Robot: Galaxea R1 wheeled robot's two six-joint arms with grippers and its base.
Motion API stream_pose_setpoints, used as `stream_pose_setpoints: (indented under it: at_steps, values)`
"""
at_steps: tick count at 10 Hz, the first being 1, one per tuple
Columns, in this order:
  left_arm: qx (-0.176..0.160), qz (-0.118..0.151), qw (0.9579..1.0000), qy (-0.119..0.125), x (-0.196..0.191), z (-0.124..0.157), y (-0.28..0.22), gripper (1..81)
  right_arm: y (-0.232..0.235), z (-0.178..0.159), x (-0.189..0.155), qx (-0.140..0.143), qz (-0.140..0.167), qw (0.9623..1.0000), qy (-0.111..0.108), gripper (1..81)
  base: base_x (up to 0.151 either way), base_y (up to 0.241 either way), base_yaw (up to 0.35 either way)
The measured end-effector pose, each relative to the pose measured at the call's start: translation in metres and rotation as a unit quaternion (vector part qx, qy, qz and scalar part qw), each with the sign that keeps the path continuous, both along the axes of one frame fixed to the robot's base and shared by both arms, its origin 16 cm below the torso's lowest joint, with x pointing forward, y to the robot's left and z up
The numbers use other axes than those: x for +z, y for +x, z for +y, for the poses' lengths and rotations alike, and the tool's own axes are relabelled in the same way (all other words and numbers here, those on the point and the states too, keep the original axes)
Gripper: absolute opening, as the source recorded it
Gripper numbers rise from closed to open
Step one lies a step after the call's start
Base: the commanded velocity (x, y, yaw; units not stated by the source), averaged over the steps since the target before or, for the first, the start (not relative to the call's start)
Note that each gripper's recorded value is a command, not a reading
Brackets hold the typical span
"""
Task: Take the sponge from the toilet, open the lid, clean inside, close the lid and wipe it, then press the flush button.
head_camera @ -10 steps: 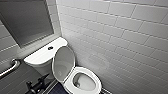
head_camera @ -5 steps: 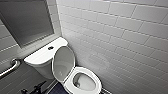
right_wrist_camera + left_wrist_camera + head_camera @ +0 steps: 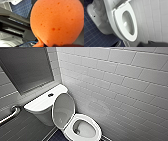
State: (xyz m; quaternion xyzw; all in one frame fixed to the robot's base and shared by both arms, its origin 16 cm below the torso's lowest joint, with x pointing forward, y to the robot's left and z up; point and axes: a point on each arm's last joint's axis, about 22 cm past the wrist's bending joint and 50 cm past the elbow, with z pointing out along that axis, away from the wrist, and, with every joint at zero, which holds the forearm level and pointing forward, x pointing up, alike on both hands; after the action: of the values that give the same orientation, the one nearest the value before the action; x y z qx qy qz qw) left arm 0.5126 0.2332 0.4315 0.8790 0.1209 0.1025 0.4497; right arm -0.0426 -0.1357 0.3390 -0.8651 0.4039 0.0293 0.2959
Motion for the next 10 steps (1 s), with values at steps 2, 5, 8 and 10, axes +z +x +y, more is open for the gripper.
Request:
stream_pose_setpoints:
  at_steps: [2,5,8,10]
  values:
    - [-0.107,0.023,0.9898,0.091,-0.028,-0.011,-0.058,81.1,0.014,-0.018,-0.006,0.018,-0.021,0.9996,-0.009,1.0,0.000,0.000,0.000]
    - [-0.274,0.057,0.9347,0.219,-0.057,-0.022,-0.164,81.1,0.031,-0.048,-0.013,0.029,-0.038,0.9984,-0.029,1.0,0.000,0.000,0.000]
    - [-0.356,0.077,0.9048,0.221,-0.072,-0.028,-0.276,81.1,0.041,-0.074,-0.003,0.024,-0.050,0.9976,-0.041,1.0,0.000,0.000,0.000]
    - [-0.368,0.072,0.9084,0.185,-0.073,-0.034,-0.320,81.1,0.056,-0.097,0.015,0.015,-0.063,0.9969,-0.044,1.0,0.000,0.000,0.000]
